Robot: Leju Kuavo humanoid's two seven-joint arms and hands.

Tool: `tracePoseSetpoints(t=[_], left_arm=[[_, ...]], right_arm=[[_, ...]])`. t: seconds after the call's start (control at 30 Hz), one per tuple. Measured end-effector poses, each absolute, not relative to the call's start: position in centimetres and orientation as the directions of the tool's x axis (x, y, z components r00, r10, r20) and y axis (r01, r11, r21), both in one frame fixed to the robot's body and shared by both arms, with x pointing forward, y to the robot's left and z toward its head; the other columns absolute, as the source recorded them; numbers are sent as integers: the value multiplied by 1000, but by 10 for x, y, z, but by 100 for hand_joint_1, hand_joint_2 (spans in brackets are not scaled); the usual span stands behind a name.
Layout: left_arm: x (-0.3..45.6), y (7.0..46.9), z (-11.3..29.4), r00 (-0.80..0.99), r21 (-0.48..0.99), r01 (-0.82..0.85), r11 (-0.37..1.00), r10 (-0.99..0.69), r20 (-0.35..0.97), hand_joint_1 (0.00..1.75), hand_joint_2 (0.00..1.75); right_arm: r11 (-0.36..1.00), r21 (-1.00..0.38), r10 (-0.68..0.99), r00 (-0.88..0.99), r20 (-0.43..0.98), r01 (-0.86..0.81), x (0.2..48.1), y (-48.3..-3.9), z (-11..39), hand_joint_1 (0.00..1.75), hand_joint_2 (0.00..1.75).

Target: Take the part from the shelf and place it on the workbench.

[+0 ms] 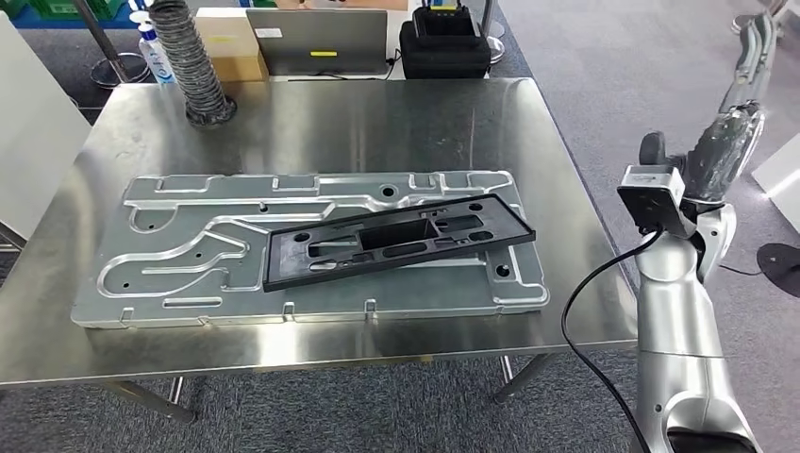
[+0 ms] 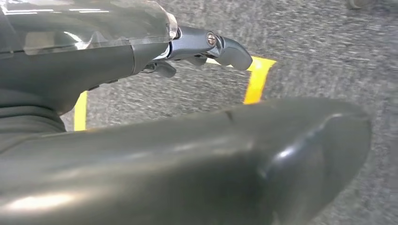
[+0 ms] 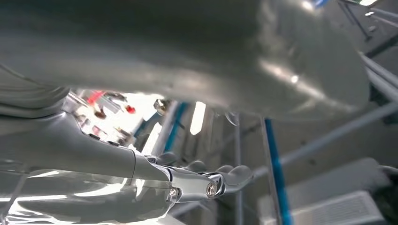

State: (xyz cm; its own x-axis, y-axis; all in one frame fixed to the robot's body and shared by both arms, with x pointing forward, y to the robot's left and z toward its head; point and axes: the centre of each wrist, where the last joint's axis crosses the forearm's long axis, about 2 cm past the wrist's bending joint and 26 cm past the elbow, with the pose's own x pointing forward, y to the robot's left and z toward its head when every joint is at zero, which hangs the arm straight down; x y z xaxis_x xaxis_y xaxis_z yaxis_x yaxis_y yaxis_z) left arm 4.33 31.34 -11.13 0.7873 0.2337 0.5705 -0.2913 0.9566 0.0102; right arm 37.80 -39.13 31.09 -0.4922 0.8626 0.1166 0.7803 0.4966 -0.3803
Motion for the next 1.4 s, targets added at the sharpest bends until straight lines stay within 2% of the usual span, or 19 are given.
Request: tracePoseSetpoints(t=[0.1,0.27,0.5,0.73,0.93,1.07,1.17,1.3,1.4], left_arm=[[47,314,-111,775,0,-305,952,248,581,0,0],[41,314,-112,763,-13,-328,944,273,585,0,0],[41,312,-112,750,-29,-326,945,277,600,0,0],[40,311,-112,749,-34,-334,942,287,598,0,0],[40,308,-112,749,-36,-346,937,299,592,0,0],[41,305,-112,748,-41,-351,936,306,589,0,0],[40,305,-112,749,-43,-347,937,305,588,0,0],[40,305,-112,750,-43,-346,937,304,588,0,0],[41,304,-112,751,-45,-346,937,305,586,0,0]], right_arm=[[421,-369,904,-418,93,829,357,-415,304,0,0],[300,-431,951,-301,67,851,290,-468,264,0,0],[159,-579,987,-126,97,800,218,-486,202,0,0],[139,-763,973,55,222,632,166,-500,136,0,0],[99,-901,926,293,240,423,123,-526,80,0,0],[114,-960,852,472,227,257,85,-539,36,0,0],[183,-974,769,597,227,135,63,-535,1,0,0],[214,-972,743,630,228,101,56,-531,-10,0,0],[326,-944,656,707,263,49,44,-515,-35,0,0]])
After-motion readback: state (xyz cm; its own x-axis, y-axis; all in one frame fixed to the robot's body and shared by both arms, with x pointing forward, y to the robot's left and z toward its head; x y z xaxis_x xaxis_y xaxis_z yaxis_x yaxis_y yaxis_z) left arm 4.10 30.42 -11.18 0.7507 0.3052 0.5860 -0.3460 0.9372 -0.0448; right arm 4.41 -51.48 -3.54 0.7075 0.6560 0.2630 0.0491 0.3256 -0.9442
